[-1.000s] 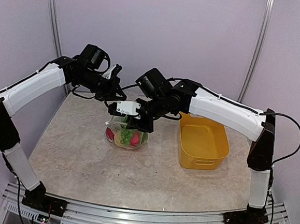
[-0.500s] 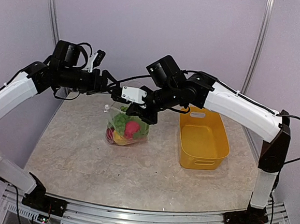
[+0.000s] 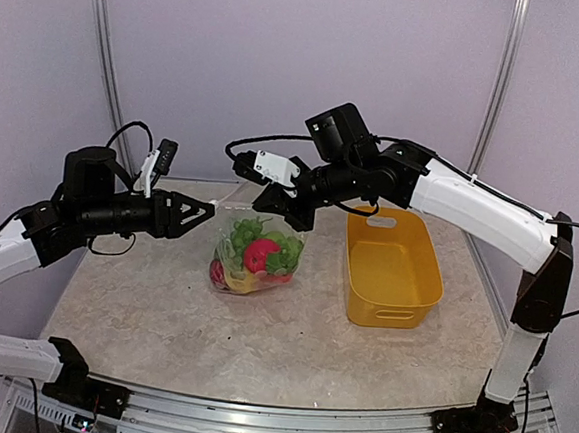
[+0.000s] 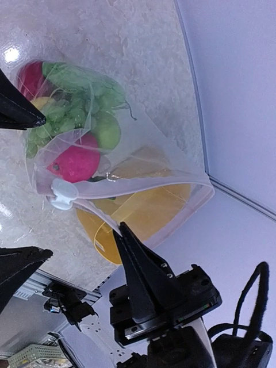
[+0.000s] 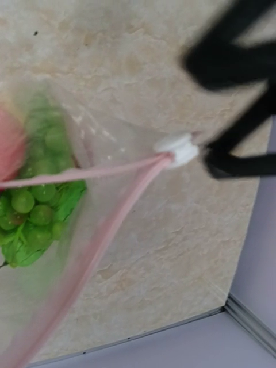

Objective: Place the food in the zip-top bag and seal the zipper
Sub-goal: Pass from the right arm to the left

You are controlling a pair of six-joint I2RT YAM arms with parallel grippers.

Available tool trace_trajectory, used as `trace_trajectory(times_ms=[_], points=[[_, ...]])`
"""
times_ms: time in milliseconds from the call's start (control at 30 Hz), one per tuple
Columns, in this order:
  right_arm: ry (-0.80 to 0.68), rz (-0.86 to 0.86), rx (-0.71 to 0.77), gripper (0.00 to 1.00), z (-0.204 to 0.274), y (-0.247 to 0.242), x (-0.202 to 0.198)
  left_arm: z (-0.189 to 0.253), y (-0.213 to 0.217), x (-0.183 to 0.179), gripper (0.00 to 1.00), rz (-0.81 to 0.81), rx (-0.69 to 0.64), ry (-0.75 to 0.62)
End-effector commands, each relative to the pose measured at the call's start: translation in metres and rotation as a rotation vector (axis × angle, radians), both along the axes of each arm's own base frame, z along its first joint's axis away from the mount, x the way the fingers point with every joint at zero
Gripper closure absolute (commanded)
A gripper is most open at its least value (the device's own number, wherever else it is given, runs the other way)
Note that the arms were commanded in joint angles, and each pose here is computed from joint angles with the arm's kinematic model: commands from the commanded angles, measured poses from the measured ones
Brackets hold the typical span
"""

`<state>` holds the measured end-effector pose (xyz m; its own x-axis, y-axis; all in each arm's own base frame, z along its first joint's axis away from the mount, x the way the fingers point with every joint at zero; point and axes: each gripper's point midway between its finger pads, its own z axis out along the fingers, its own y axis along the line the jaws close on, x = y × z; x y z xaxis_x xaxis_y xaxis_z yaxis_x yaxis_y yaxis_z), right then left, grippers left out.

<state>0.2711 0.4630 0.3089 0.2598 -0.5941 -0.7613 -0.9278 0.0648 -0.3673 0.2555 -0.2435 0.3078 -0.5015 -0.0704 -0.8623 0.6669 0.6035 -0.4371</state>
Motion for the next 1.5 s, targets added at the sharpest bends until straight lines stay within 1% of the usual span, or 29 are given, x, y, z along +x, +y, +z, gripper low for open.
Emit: trace_trajectory(times_ms=[0,200,333,567,633,767,933,1000,1100,1233,1467], points=[[0.02,0.011,0.071,1.0,0.018,0.007,0.0,0.015,-0.008,-0.003,0.36,-0.055,-0.005,-0.177],[0.029,0.013,0.078,1.0,0.022,0.005,-0.003,-0.001,-0.013,0.008,0.4,-0.064,0.059,-0.228],[0.035,0.02,0.093,1.0,0.03,0.005,-0.006,-0.004,-0.012,0.02,0.42,-0.044,0.091,-0.289],[0.031,0.008,0.1,1.0,0.035,0.004,-0.004,0.006,-0.014,0.017,0.61,-0.129,0.048,-0.364],[0.033,0.003,0.098,1.0,0.033,0.004,-0.002,0.007,-0.018,0.015,0.67,-0.163,0.041,-0.366],[0.035,-0.003,0.099,1.0,0.033,0.004,0.0,0.002,-0.025,0.017,0.75,-0.2,0.037,-0.355],[0.037,-0.007,0.107,1.0,0.037,0.004,0.002,0.001,-0.026,0.019,0.75,-0.202,0.031,-0.371],[0.04,-0.008,0.109,1.0,0.037,0.003,0.003,0.001,-0.025,0.022,0.73,-0.193,0.035,-0.382],[0.043,-0.005,0.109,1.0,0.038,0.003,0.002,-0.002,-0.022,0.031,0.67,-0.147,0.052,-0.396],[0.051,0.005,0.108,1.0,0.038,0.002,-0.001,-0.001,-0.018,0.041,0.66,-0.12,0.046,-0.406],[0.063,0.038,0.111,1.0,0.04,0.002,-0.008,-0.005,-0.014,0.056,0.67,-0.115,0.023,-0.373]])
